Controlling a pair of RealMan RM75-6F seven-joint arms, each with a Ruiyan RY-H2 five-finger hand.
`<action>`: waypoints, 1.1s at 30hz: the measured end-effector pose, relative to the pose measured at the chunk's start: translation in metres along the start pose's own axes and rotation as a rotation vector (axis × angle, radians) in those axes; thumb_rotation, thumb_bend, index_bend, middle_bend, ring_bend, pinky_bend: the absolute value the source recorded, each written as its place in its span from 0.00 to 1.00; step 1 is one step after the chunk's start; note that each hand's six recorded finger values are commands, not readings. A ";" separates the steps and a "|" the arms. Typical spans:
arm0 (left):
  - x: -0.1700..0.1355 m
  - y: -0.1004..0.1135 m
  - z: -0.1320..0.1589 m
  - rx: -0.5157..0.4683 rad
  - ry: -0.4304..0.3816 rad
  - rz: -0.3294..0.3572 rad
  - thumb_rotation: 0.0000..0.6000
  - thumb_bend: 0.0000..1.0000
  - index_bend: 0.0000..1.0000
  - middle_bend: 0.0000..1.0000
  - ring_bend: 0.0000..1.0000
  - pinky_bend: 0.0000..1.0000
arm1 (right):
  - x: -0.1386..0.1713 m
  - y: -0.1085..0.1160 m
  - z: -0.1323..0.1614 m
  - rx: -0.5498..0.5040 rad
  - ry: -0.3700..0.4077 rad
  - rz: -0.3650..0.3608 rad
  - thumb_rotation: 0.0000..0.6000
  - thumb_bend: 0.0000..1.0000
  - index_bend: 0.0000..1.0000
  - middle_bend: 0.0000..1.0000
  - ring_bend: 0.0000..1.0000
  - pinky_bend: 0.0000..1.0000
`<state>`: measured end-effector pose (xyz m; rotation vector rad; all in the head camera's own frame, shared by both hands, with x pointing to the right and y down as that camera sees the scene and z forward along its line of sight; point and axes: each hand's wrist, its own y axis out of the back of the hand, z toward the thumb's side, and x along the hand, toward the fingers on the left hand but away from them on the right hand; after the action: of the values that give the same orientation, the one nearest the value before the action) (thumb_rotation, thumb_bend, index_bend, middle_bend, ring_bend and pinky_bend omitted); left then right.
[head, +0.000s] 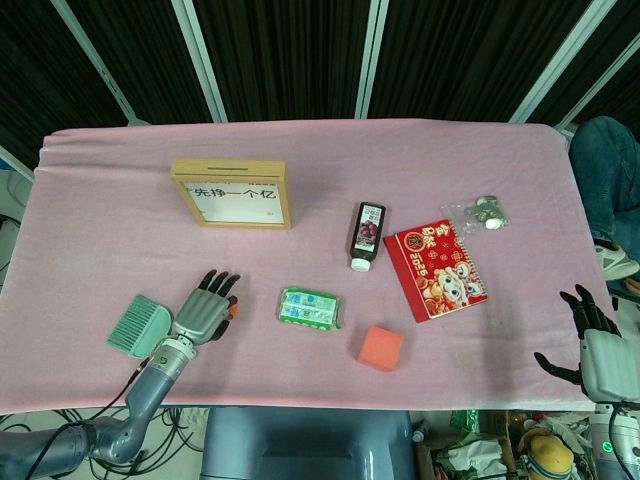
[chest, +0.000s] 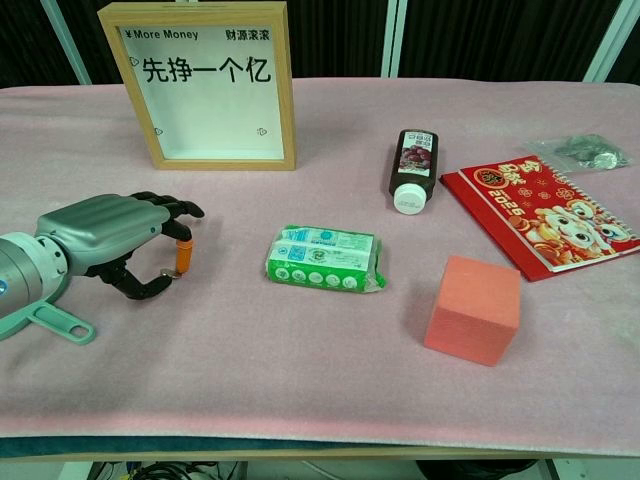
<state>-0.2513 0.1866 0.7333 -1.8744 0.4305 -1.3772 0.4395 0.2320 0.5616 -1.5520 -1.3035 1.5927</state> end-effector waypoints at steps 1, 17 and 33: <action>0.000 0.001 0.000 -0.001 0.000 0.001 1.00 0.42 0.44 0.07 0.00 0.00 | 0.000 0.000 0.000 0.000 0.000 0.000 1.00 0.07 0.15 0.02 0.14 0.21; 0.001 0.005 0.000 -0.005 0.003 0.032 1.00 0.42 0.50 0.09 0.00 0.00 | 0.000 0.000 0.000 -0.003 -0.004 0.001 1.00 0.08 0.15 0.02 0.14 0.21; 0.003 0.006 -0.006 0.001 0.019 0.035 1.00 0.42 0.53 0.10 0.00 0.00 | -0.001 0.000 -0.001 -0.004 -0.009 0.002 1.00 0.07 0.15 0.02 0.14 0.21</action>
<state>-0.2543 0.1781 0.7314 -1.8450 0.4702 -1.3729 0.4409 0.2316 0.5620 -1.5506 -1.3113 1.6015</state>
